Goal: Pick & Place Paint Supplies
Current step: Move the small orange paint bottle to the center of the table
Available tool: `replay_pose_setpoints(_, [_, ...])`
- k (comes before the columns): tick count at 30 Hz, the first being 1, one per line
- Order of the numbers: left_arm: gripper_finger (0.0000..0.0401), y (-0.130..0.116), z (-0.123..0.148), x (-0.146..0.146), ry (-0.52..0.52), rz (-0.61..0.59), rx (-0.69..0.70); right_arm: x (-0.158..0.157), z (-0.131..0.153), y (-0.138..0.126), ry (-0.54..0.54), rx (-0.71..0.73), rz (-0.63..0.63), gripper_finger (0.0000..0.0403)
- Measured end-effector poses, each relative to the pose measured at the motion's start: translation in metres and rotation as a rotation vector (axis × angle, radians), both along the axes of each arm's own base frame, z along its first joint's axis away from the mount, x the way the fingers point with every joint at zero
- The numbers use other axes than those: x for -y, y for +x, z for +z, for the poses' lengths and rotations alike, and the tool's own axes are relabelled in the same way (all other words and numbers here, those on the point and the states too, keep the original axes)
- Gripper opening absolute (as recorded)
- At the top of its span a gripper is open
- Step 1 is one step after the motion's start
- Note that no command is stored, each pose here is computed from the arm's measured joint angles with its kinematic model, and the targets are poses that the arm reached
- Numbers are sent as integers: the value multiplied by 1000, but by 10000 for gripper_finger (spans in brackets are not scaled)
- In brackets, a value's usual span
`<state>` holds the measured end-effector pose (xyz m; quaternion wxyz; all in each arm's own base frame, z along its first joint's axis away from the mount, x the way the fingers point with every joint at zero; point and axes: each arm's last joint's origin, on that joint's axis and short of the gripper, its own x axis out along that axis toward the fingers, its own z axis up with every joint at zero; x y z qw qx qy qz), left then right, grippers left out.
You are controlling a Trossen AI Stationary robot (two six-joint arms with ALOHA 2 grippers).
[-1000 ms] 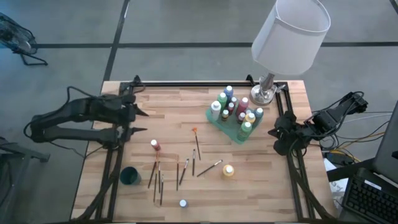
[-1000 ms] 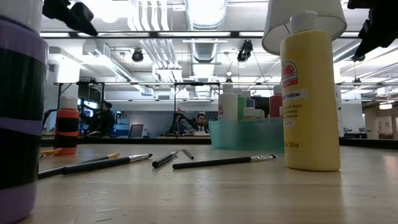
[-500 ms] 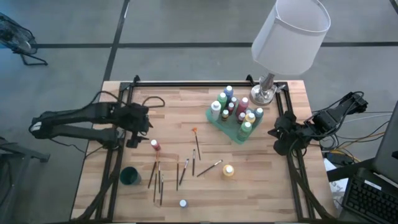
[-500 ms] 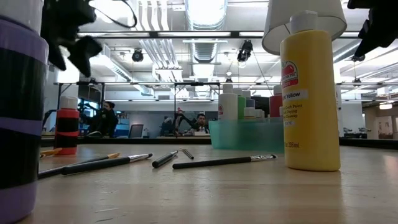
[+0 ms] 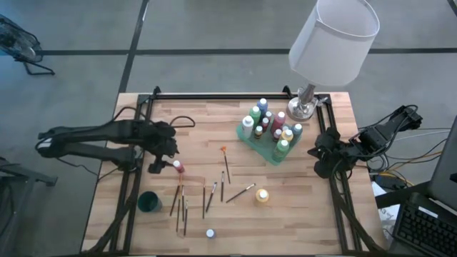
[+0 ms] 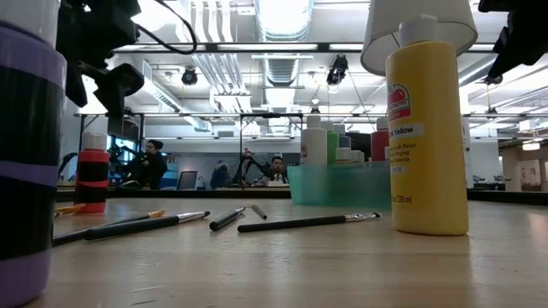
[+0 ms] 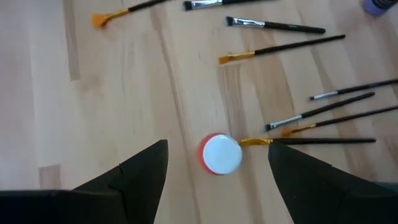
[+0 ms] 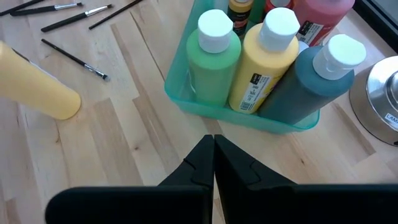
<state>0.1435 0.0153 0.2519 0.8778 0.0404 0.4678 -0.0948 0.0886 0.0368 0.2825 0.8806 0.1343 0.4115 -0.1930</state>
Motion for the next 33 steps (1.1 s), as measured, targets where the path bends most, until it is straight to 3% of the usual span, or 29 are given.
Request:
replay_pose_setpoints(5, [281,8,-5,-1,-54,76,-37,0,0,0,0,0,0,8])
replay_pose_setpoints(13, [263,17,-14,11,-58,94,-82,0,0,0,0,0,0,8])
replay_pose_setpoints(21, [259,23,-21,22,47,158,-128,0,0,0,0,0,0,8])
replay_pose_setpoints(33, [259,29,-30,23,29,195,-198,0,0,0,0,0,0,8])
